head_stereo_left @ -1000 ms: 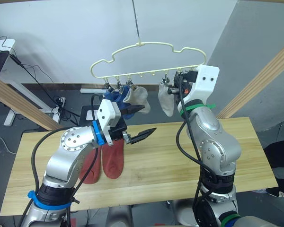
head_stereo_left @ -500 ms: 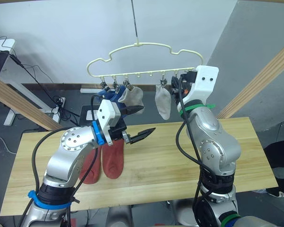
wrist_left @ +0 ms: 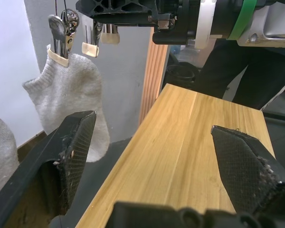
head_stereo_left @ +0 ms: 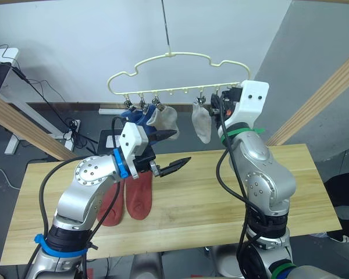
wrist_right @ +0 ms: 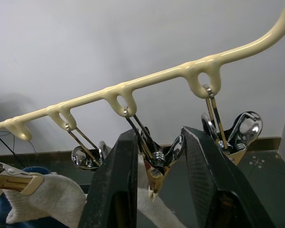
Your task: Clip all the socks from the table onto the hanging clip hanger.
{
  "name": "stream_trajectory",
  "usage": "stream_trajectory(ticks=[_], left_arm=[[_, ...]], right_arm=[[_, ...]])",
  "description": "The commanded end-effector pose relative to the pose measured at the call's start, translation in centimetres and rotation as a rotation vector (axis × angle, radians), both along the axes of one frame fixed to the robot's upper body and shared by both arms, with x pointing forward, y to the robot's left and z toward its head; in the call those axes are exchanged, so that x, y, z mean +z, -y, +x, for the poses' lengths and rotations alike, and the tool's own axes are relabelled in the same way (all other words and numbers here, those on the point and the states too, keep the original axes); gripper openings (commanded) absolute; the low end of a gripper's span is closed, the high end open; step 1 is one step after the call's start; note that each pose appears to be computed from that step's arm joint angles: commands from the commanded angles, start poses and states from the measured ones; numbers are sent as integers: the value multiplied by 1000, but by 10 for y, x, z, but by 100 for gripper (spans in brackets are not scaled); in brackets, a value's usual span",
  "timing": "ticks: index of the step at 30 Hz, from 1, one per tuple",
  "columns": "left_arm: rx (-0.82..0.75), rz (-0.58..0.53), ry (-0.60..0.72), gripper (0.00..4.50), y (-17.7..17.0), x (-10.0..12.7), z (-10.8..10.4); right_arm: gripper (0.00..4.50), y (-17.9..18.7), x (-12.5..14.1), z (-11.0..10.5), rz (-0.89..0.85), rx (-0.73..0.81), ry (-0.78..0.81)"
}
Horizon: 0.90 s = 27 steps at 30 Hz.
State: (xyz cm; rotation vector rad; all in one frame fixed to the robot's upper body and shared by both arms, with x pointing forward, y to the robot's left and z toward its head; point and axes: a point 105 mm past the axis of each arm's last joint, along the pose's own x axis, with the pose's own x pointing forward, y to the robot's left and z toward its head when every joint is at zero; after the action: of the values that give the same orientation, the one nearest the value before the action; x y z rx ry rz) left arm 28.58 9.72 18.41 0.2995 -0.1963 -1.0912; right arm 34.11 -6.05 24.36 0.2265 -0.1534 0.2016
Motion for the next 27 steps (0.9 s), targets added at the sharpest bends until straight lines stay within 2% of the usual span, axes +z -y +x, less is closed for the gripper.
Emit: stream_trajectory(ticks=[1,27], left_arm=[[-23,10,40,429,3,6,-4],[-29,13,36,429,4,5,-5]], right_arm=[[143,-7,11,-7,71,10,29],[143,-9,13,-9,66,18,53]])
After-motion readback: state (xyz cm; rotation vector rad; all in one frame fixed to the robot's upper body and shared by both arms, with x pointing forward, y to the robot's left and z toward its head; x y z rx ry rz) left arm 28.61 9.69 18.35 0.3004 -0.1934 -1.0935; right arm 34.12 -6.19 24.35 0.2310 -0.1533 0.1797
